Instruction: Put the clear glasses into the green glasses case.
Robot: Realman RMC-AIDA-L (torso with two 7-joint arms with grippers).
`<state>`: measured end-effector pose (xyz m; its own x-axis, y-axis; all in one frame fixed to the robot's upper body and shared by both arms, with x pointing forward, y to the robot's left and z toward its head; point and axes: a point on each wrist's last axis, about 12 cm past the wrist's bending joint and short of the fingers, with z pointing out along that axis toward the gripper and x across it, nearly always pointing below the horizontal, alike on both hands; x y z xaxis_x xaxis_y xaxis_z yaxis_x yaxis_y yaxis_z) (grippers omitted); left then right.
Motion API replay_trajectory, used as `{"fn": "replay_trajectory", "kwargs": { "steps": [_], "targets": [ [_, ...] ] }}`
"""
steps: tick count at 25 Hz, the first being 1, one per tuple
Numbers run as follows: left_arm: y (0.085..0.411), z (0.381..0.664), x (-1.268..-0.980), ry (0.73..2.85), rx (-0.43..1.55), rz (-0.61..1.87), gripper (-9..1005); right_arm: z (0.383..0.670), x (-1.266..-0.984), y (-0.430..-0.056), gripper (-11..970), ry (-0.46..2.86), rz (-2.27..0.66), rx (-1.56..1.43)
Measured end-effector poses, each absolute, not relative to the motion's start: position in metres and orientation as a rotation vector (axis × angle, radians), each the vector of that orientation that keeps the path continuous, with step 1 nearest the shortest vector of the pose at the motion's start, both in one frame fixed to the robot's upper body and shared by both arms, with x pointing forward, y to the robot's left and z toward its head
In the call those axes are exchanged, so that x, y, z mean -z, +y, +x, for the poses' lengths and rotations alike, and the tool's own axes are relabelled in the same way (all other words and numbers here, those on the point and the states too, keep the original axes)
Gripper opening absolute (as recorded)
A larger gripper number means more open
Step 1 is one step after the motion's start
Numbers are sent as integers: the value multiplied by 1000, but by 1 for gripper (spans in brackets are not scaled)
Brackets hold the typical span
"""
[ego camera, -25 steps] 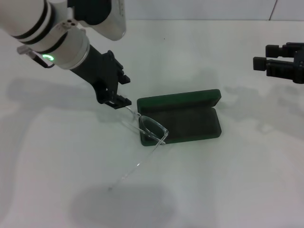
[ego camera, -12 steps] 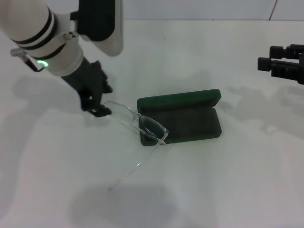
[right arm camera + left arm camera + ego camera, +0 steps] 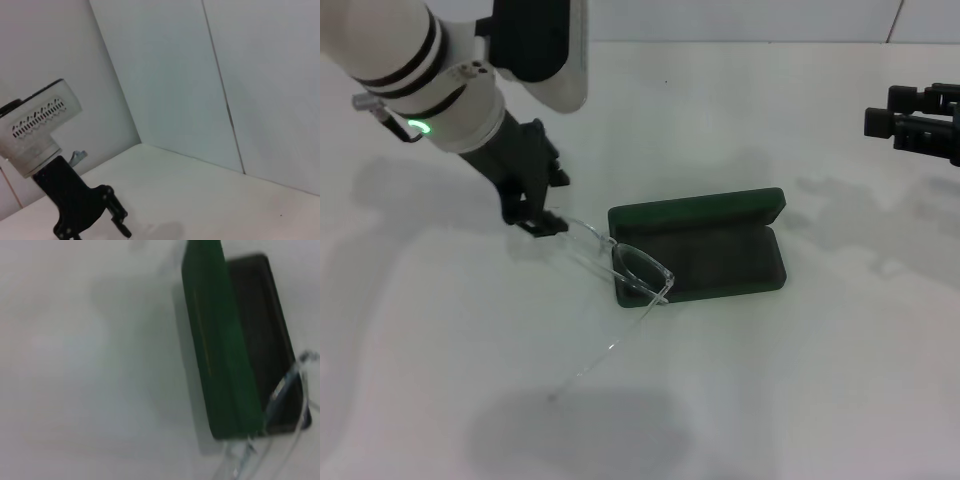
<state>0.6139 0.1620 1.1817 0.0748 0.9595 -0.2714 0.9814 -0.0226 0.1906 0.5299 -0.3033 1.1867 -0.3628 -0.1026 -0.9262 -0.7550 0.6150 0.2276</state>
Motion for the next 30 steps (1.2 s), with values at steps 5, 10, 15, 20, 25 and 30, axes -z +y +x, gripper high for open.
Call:
{"fn": "replay_trajectory", "kwargs": {
  "steps": [5,10,15,20,25,30],
  "targets": [
    [158,616,-1179,1911,101,2028,550,531,-1185,-304,496,1835,-691,-814],
    [154,618,-1174,1924,120,2042,549,530,-1180,-311,495,1828,-655,-827],
    [153,619,-1170,1930,130,2039,548,531,-1177,-315,495,1810,-637,-845],
    [149,620,-1166,1927,154,2033,548,532,-1177,-315,494,1807,-641,-847],
    [148,621,-1161,1921,164,2031,547,531,-1175,-316,493,1809,-639,-849],
    [148,622,-1154,1932,171,2033,547,531,-1173,-317,493,1811,-634,-852]
  ]
}}
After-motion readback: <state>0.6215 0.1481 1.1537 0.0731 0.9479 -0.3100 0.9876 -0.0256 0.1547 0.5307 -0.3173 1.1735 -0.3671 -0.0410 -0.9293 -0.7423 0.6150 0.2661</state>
